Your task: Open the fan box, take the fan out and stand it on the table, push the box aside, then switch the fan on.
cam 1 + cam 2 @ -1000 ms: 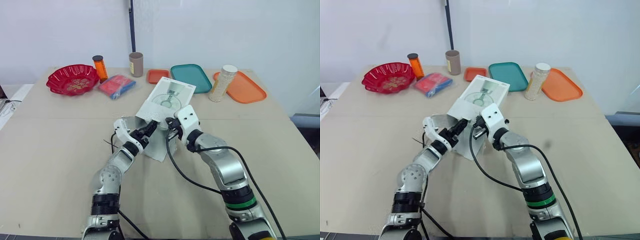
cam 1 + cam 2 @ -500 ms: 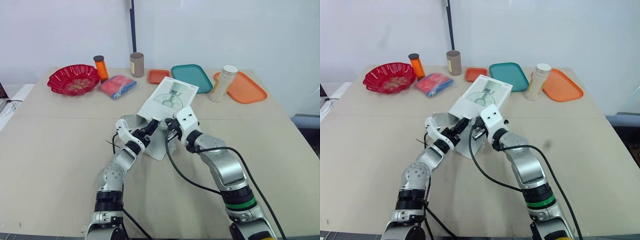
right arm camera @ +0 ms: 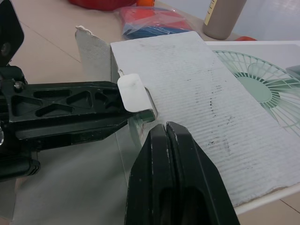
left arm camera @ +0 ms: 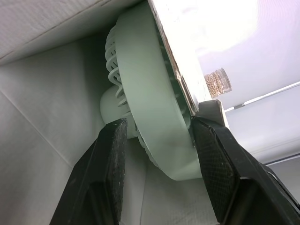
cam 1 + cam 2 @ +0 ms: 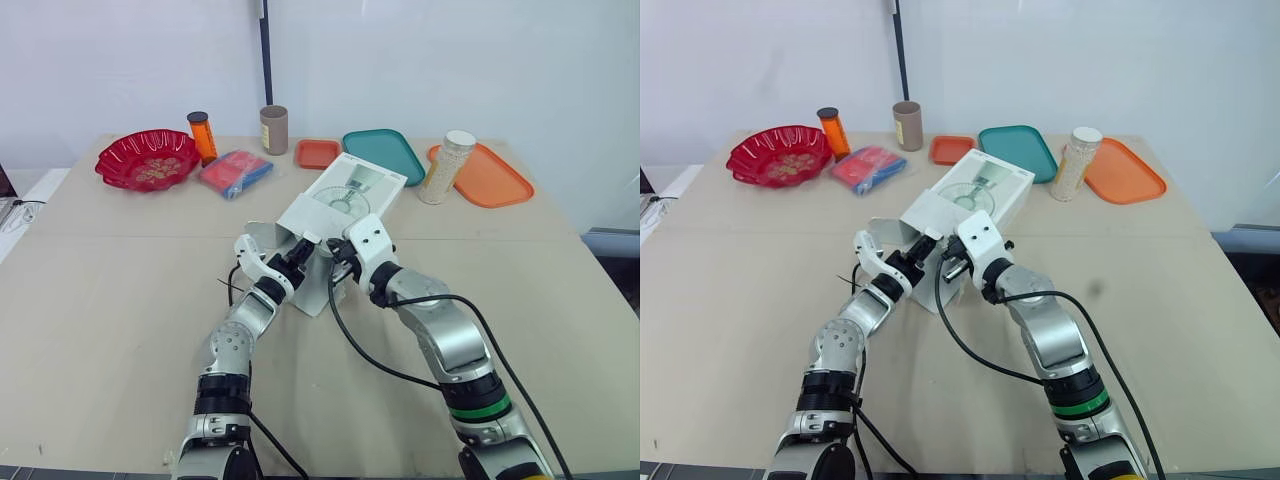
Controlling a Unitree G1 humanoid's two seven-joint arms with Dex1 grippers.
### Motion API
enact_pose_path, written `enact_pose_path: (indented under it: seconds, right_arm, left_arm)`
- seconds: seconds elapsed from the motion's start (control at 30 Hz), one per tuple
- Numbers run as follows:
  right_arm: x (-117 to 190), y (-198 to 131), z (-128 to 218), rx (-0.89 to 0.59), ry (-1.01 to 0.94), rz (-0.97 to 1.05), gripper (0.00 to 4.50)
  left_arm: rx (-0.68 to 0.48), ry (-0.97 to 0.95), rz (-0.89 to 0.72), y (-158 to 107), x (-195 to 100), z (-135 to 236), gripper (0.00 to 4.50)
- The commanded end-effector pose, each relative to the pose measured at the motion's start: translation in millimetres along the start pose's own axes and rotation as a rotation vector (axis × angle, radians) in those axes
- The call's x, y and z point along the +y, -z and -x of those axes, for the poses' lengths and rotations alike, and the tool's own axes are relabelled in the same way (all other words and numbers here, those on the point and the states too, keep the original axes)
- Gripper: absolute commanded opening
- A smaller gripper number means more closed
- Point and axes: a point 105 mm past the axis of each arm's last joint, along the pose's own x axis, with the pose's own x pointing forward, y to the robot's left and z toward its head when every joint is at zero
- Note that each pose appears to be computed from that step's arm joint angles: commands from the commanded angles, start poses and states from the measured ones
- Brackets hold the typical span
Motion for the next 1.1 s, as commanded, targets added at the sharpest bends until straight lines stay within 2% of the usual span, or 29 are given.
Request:
enact_pose_path:
  seconds: [0.03, 0.07, 0.6, 0.87, 1.1]
  right_arm:
    - [4.8, 25.6, 1.2, 0.093, -0.020, -0.028, 0.00]
    - [5.0, 25.5, 1.0, 0.093, -0.020, -0.027, 0.00]
    - [5.6, 25.8, 0.4, 0.093, -0.025, -0.026, 0.00]
    - [4.9, 26.0, 0.4, 0.092, -0.021, -0.024, 0.00]
    - [4.6, 21.1, -2.4, 0.077, -0.013, -0.032, 0.00]
  left_arm:
    - [-0.026, 0.017, 0.040, 1.1, -7.7, -3.7, 1.48]
    - [-0.024, 0.015, 0.039, 1.5, -7.5, -3.6, 1.21]
    - [-0.027, -0.014, 0.038, -2.5, -2.5, 6.1, 1.16]
    - [-0.002, -0.043, 0.004, -12.9, -5.1, 30.2, 1.16]
    - [0.039, -0.063, -0.028, -10.9, -7.6, 44.6, 1.16]
